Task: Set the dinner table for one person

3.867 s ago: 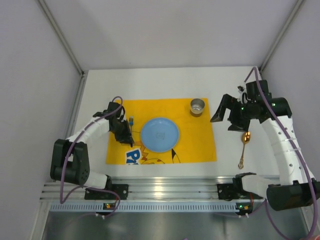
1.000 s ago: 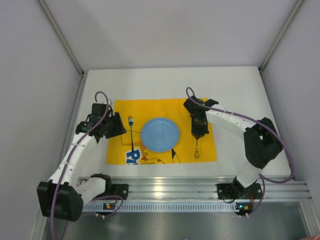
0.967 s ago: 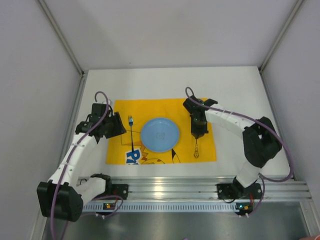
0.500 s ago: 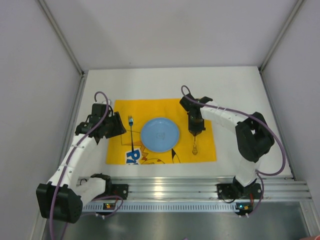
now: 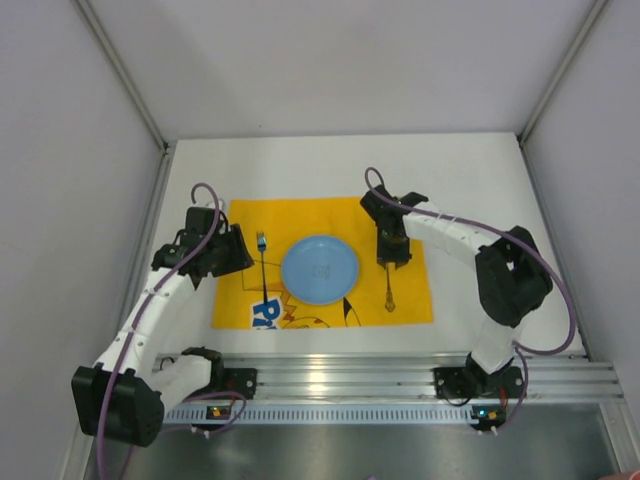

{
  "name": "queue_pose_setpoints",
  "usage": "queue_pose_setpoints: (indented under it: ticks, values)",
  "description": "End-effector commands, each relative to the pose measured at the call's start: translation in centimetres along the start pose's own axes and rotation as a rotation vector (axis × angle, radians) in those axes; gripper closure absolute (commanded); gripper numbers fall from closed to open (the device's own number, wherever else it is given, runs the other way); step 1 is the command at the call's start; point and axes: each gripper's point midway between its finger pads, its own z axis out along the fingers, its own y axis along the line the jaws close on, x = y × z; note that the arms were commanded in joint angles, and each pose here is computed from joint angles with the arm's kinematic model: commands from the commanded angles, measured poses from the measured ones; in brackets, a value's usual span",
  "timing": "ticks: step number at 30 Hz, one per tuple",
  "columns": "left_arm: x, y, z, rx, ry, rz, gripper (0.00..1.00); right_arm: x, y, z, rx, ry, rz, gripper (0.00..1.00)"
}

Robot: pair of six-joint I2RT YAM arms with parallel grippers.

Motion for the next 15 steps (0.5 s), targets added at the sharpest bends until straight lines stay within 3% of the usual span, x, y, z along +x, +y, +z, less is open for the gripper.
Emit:
queue_pose_setpoints:
  ticks: [1, 4, 8, 10, 12, 13, 14, 15]
  values:
    - [-0.8, -0.3, -0.4, 0.008, -0.051, 0.004, 0.49, -0.8, 0.5, -3.8, -0.079, -0.081, 0.040, 0.70]
    - [-1.0, -0.3, -0.7, 0.004, -0.065, 0.006, 0.48, 0.0, 0.6, -6.7, -0.130, -0.123, 0.026, 0.75]
    - [-1.9, -0.4, -2.1, 0.002, -0.112, 0.003, 0.50, 1.6, 0.5, -12.9, -0.257, -0.254, -0.012, 0.71]
    - [-3.4, -0.4, -4.3, -0.012, -0.193, 0.000, 0.48, 2.8, 1.0, -15.7, -0.317, -0.353, -0.063, 0.68]
    - [-5.4, -0.6, -6.8, -0.014, -0.289, -0.005, 0.31, 4.2, 1.6, -20.6, -0.481, -0.486, -0.090, 0.46]
    - [-6.1, -0.6, -7.6, -0.021, -0.318, -0.007, 0.28, 5.2, 1.3, -20.5, -0.513, -0.496, -0.102, 0.36]
    - [-7.5, -0.8, -9.0, -0.024, -0.373, -0.004, 0.04, 5.7, 0.5, -22.0, -0.586, -0.528, -0.061, 0.14]
    - [-8.0, -1.0, -9.5, -0.024, -0.388, 0.003, 0.02, 6.5, 0.1, -20.7, -0.592, -0.516, -0.044, 0.05]
